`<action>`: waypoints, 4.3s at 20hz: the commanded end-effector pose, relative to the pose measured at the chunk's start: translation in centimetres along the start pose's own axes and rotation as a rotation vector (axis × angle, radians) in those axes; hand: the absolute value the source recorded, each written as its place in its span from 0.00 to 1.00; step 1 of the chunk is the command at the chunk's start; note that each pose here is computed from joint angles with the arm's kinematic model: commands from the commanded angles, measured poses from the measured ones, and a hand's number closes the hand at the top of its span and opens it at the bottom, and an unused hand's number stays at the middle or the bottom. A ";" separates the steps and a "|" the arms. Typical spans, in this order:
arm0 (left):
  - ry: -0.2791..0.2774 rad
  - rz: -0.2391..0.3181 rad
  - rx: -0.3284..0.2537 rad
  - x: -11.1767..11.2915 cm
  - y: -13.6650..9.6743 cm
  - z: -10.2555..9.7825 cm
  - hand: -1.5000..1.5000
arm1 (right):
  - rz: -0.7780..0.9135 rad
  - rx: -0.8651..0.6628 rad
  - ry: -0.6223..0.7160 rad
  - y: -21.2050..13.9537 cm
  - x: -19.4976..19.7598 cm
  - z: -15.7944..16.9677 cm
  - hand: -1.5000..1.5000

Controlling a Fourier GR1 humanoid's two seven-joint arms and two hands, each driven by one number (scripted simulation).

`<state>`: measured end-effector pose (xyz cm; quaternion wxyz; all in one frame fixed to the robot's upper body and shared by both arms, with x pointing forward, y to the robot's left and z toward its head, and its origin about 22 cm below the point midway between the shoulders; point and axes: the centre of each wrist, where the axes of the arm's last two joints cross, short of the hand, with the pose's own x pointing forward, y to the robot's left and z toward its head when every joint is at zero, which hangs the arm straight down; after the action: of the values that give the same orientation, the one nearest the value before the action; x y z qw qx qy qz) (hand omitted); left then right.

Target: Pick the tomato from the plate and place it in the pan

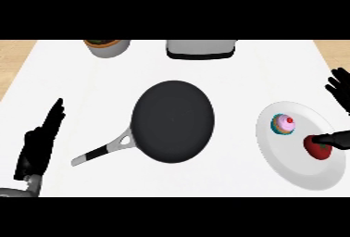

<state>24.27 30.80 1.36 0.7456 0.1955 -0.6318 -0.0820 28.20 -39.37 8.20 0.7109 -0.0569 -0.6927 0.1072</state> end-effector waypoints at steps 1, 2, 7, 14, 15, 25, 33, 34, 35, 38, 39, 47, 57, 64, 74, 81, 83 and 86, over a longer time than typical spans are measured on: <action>-0.008 -0.007 -0.085 -0.6 -0.8 1.8 0.50 | -0.012 -0.247 0.148 -7.7 -4.0 5.1 0.00; -0.013 -0.004 -0.090 -0.4 -2.1 2.2 0.50 | 0.025 -0.204 0.171 -9.7 -2.7 5.1 0.00; -0.038 -0.001 -0.124 0.1 -2.6 1.8 0.50 | 0.426 -0.007 0.220 -13.9 -0.6 7.1 0.00; -0.030 0.008 -0.135 -0.1 -2.6 1.5 0.50 | 0.562 0.217 0.227 -15.5 3.6 4.2 0.00; -0.017 -0.001 -0.130 1.0 -1.6 1.3 0.50 | 0.560 0.279 0.232 -14.2 2.4 3.5 0.00; -0.028 -0.001 -0.128 1.0 -3.2 1.9 0.50 | 0.685 0.460 0.318 -10.0 5.5 -2.8 0.00; -0.001 0.007 -0.118 0.9 -1.0 1.2 0.50 | 0.803 0.589 0.420 -4.9 4.9 -4.9 0.00; -0.008 -0.013 -0.109 -0.7 -1.8 2.9 0.50 | 0.831 0.585 0.424 -4.3 3.9 -4.9 0.00; -0.013 -0.007 -0.121 0.5 -1.9 2.6 0.50 | 0.845 0.603 0.450 -4.1 4.3 -5.8 0.00; -0.025 0.011 -0.109 0.4 -3.1 1.9 0.50 | 0.941 0.668 0.533 -3.1 4.3 -5.3 0.00; -0.023 -0.001 -0.116 0.4 -1.8 3.5 0.50 | 0.936 0.685 0.547 -4.6 5.5 -4.4 0.00; -0.022 0.001 -0.076 0.6 -2.1 2.3 0.50 | 0.969 0.708 0.590 -2.7 2.7 -4.1 0.00; -0.010 0.014 -0.116 0.9 -2.6 3.7 0.50 | 1.053 0.701 0.661 0.1 0.5 -2.9 0.00; -0.021 0.004 -0.095 -0.1 -0.6 2.4 0.50 | 1.065 0.710 0.714 0.6 -1.4 -4.1 0.00; -0.017 -0.002 -0.098 -1.9 -1.4 3.9 0.50 | 1.079 0.720 0.718 0.6 -2.2 -2.6 0.00; -0.031 -0.006 -0.092 -0.1 -1.8 3.4 0.50 | 1.096 0.723 0.717 1.8 -6.3 -4.5 0.00; -0.021 0.003 -0.107 -1.3 -1.4 2.6 0.50 | 1.064 0.702 0.715 1.1 -5.9 -4.3 0.00; -0.010 -0.010 -0.102 0.7 -1.6 1.9 0.50 | 1.007 0.686 0.663 1.8 -7.9 -3.0 1.00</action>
<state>22.21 28.53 0.94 0.7493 0.1562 -0.6326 -0.1186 31.82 -39.32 2.07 0.7199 -0.1919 -0.2325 0.6252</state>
